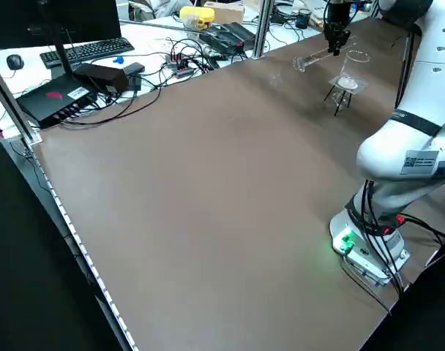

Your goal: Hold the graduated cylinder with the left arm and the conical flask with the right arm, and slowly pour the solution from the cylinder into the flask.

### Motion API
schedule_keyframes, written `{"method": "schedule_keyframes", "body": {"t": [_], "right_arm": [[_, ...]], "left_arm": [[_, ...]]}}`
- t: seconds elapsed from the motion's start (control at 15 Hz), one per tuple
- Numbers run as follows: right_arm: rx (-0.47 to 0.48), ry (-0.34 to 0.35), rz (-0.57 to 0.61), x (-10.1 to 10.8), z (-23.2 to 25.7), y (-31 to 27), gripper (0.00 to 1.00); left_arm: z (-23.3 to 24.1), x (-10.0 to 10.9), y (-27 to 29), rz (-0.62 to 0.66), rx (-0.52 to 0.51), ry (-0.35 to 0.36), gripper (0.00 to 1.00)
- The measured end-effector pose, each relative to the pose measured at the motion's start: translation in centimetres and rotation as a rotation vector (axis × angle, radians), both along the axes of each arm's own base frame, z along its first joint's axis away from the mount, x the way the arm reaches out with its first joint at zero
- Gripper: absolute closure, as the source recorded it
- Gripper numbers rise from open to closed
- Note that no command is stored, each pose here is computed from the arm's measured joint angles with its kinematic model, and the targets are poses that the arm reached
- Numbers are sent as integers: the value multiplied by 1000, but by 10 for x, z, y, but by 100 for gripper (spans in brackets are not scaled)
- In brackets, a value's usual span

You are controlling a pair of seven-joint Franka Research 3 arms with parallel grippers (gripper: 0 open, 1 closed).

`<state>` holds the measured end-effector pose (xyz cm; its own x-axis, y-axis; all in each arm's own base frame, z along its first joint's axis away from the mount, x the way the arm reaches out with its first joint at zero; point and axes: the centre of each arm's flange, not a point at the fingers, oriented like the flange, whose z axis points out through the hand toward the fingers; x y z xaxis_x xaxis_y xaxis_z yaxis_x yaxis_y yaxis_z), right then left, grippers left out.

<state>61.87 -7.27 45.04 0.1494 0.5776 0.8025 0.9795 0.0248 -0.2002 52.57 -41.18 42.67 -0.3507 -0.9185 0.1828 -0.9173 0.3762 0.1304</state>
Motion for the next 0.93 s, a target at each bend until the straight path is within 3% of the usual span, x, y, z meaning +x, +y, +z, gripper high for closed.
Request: {"method": "schedule_keyframes", "body": {"t": [0.33, 0.67, 0.93], "right_arm": [[-148, 60, 14, 5, 26, 94, 61], [-189, 98, 33, -2, 40, 144, 61], [-226, 80, 87, -13, 54, 167, 61]], "left_arm": [[0, -10, -12, -5, 24, -12, 66], [-1, -17, -21, -27, 68, -46, 66], [-1, -22, -25, -35, 93, -65, 66]]}}
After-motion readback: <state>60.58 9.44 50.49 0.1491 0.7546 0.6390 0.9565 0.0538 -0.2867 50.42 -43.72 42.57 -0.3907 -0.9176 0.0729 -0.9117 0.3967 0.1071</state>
